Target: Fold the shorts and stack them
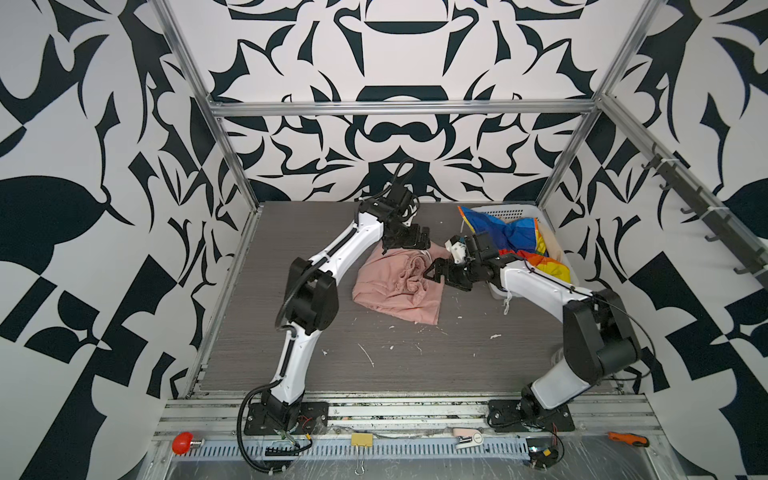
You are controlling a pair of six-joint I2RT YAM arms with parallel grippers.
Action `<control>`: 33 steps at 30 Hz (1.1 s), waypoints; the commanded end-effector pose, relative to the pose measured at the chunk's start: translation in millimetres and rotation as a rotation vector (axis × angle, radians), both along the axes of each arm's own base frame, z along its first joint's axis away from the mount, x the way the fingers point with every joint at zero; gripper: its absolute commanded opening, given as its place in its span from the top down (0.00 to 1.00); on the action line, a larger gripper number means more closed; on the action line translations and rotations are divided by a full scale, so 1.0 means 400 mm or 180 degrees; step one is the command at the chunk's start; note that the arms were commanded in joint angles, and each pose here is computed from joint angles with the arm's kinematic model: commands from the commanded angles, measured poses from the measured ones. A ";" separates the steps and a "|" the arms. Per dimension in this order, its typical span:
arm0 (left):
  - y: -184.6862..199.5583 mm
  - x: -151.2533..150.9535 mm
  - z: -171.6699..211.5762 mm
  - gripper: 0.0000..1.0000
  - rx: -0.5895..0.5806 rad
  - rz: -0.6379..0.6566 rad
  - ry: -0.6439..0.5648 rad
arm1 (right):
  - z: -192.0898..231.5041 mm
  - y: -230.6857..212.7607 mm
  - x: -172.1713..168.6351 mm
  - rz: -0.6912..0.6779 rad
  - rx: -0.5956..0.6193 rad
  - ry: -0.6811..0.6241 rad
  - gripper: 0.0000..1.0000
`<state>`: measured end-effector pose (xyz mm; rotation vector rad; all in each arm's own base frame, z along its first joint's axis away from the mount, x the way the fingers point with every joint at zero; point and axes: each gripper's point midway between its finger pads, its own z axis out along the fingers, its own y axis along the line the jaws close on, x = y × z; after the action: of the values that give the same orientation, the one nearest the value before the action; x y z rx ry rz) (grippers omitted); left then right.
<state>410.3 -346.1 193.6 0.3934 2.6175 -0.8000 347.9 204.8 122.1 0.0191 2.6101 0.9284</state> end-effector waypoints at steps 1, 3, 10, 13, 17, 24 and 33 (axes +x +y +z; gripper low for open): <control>0.039 0.009 0.076 0.01 -0.0929 0.0341 0.0175 | 0.066 -0.027 0.012 -0.0145 -0.0121 -0.0138 0.05; 0.076 0.007 0.016 0.01 -0.1296 0.0582 0.0456 | 0.095 -0.003 0.021 -0.0159 0.0005 -0.0183 0.06; 0.191 -0.032 -0.211 0.01 -0.1361 0.1116 0.0951 | 0.141 0.188 0.057 0.0049 0.0332 -0.0272 0.06; 0.217 -0.057 -0.271 0.01 -0.1361 0.1278 0.1036 | 0.110 0.249 0.086 -0.0010 0.0515 -0.0182 0.07; 0.252 -0.088 -0.330 0.01 -0.1327 0.1469 0.1087 | 0.057 0.323 0.088 0.0121 0.0594 -0.0014 0.07; 0.275 -0.137 -0.396 0.01 -0.1276 0.1608 0.1214 | -0.122 0.194 0.061 0.0081 -0.0129 0.0285 0.07; 0.241 -0.086 -0.273 0.01 -0.1554 0.1450 0.1000 | -0.035 0.042 0.036 0.0056 -0.0420 -0.0038 0.08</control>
<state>372.1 -245.0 65.5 -0.4658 2.5037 -1.3351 366.7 220.7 67.6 0.0939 2.7422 0.7942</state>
